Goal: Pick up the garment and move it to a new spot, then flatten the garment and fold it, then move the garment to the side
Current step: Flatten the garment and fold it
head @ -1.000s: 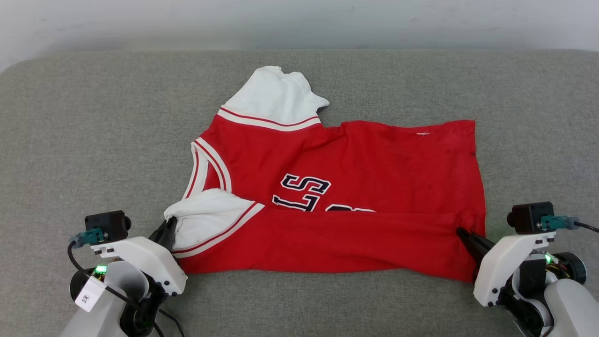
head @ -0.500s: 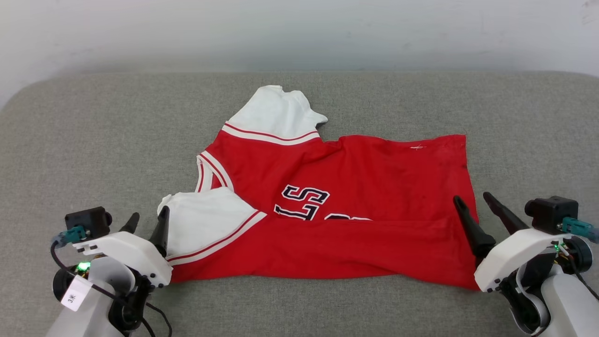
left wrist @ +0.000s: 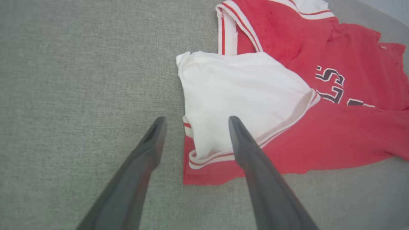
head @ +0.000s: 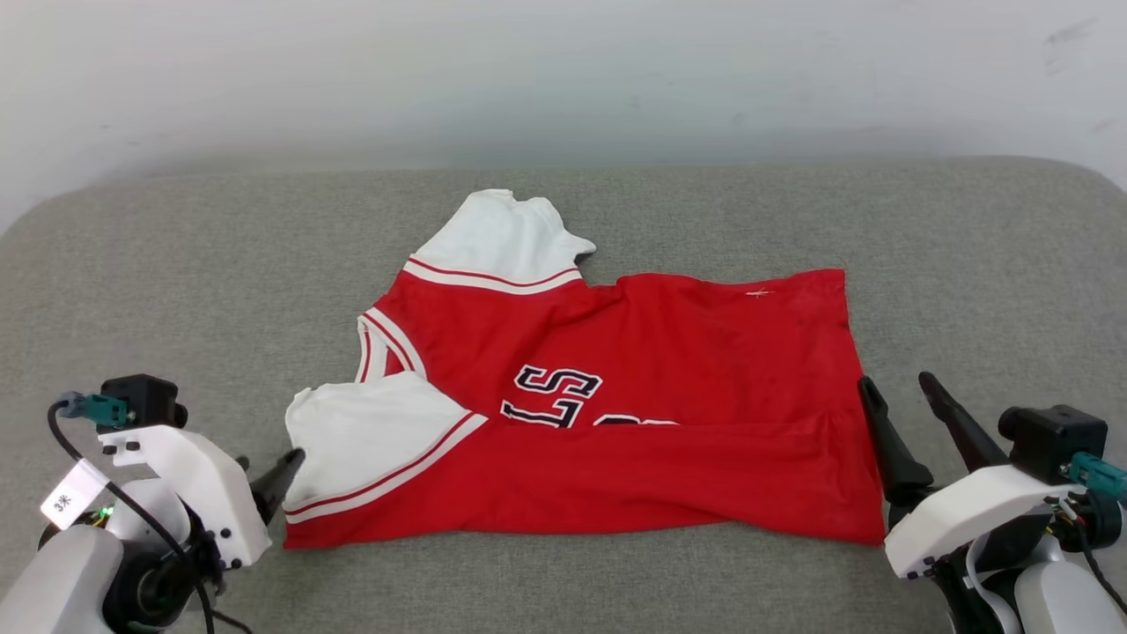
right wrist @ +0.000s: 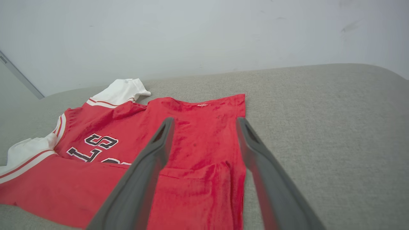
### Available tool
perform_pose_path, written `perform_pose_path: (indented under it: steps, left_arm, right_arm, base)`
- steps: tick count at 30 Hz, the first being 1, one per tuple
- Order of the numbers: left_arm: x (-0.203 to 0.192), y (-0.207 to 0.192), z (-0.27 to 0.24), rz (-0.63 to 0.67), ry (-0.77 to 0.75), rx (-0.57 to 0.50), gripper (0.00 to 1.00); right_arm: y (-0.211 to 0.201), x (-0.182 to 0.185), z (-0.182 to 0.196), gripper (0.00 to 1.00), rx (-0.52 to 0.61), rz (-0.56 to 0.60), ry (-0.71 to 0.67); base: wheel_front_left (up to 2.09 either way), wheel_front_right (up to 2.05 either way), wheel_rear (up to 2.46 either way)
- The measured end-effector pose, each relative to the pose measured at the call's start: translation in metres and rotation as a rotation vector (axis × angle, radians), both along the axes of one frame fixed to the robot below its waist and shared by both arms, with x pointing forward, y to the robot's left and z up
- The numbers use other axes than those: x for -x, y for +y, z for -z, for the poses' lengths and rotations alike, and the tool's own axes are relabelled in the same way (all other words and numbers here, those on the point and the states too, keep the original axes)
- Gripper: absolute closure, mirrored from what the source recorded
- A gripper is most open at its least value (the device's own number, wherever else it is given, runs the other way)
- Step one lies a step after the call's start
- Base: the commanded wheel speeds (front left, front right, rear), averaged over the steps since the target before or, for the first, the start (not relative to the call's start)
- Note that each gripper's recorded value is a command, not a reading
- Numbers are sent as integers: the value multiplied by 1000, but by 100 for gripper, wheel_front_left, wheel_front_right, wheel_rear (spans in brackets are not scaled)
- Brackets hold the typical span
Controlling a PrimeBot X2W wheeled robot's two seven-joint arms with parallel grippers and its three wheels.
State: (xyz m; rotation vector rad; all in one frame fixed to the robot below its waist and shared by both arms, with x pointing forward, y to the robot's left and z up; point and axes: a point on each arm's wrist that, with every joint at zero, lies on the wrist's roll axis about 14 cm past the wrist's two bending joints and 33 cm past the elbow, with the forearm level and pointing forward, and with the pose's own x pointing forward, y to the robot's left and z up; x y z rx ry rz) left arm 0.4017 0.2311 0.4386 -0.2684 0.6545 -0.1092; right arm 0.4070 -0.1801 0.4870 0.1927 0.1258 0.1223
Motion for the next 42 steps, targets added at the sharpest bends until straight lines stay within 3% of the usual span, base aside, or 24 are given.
perform_pose_path:
  steps: [6,19,20,21,22,31,42]
  left_arm:
    - [18,-12,20,61,197,4,0]
    - [29,-33,73,90,435,37,0]
    - [29,-34,74,96,445,39,52]
    - [28,-36,75,103,447,39,92]
    - [27,-37,75,103,443,42,100]
    - [22,-48,57,101,334,60,100]
    - [24,-46,25,98,211,28,100]
  right_arm:
    - [-3,4,-1,0,-17,27,7]
    - [-25,5,23,0,-42,106,93]
    - [-28,6,25,0,-47,116,100]
    - [-32,7,28,0,-49,124,114]
    - [-35,8,31,0,-56,133,127]
    - [-63,21,53,0,-17,145,329]
    - [-27,36,84,0,5,-56,648]
  base:
    - [0,0,0]
    - [0,0,0]
    - [0,0,0]
    - [0,0,0]
    - [0,0,0]
    - [0,0,0]
    - [0,0,0]
